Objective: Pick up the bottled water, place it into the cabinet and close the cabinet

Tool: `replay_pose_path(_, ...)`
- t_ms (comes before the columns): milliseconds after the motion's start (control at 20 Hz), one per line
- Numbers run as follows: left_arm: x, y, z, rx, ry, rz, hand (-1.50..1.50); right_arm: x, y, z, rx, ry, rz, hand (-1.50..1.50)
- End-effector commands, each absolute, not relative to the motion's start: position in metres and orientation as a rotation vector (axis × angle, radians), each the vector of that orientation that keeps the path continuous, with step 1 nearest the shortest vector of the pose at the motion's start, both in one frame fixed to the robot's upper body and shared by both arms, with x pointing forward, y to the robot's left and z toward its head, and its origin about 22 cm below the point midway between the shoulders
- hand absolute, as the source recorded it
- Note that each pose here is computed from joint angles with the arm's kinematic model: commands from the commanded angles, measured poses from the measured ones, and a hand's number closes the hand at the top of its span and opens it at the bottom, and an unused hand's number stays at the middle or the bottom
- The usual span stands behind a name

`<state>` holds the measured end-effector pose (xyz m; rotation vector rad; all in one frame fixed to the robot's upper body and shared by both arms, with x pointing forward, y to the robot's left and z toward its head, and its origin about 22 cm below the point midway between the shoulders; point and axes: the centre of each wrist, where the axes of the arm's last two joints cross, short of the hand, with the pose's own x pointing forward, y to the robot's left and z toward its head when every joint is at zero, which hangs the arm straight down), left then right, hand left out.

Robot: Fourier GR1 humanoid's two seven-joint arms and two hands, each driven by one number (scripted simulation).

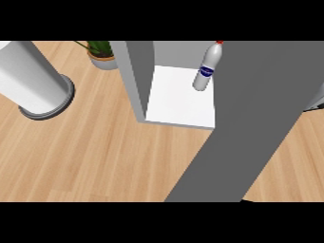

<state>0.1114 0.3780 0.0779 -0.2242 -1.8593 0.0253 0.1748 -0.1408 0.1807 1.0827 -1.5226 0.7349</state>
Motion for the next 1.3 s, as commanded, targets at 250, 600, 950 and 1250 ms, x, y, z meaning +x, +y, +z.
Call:
replay_pose_path(250, 0.115, 0.400, 0.093, -0.280, -1.894, -0.001, -1.50, 0.195, -0.039, 0.220, 1.119, -1.319, 1.034, 1.50)
replay_pose_path(600, 0.073, 0.421, 0.086, -0.206, -1.895, 0.041, -1.50, 0.240, -0.006, 0.261, 1.118, -1.234, 1.007, 1.50)
replay_pose_path(950, 0.047, 0.457, 0.094, -0.205, -1.890, 0.066, -1.50, 0.289, -0.014, 0.233, 1.169, -1.141, 0.840, 1.50)
replay_pose_path(1250, 0.034, 0.443, 0.092, -0.185, -1.891, 0.115, -1.50, 0.326, -0.047, 0.200, 1.122, -1.134, 0.759, 1.50)
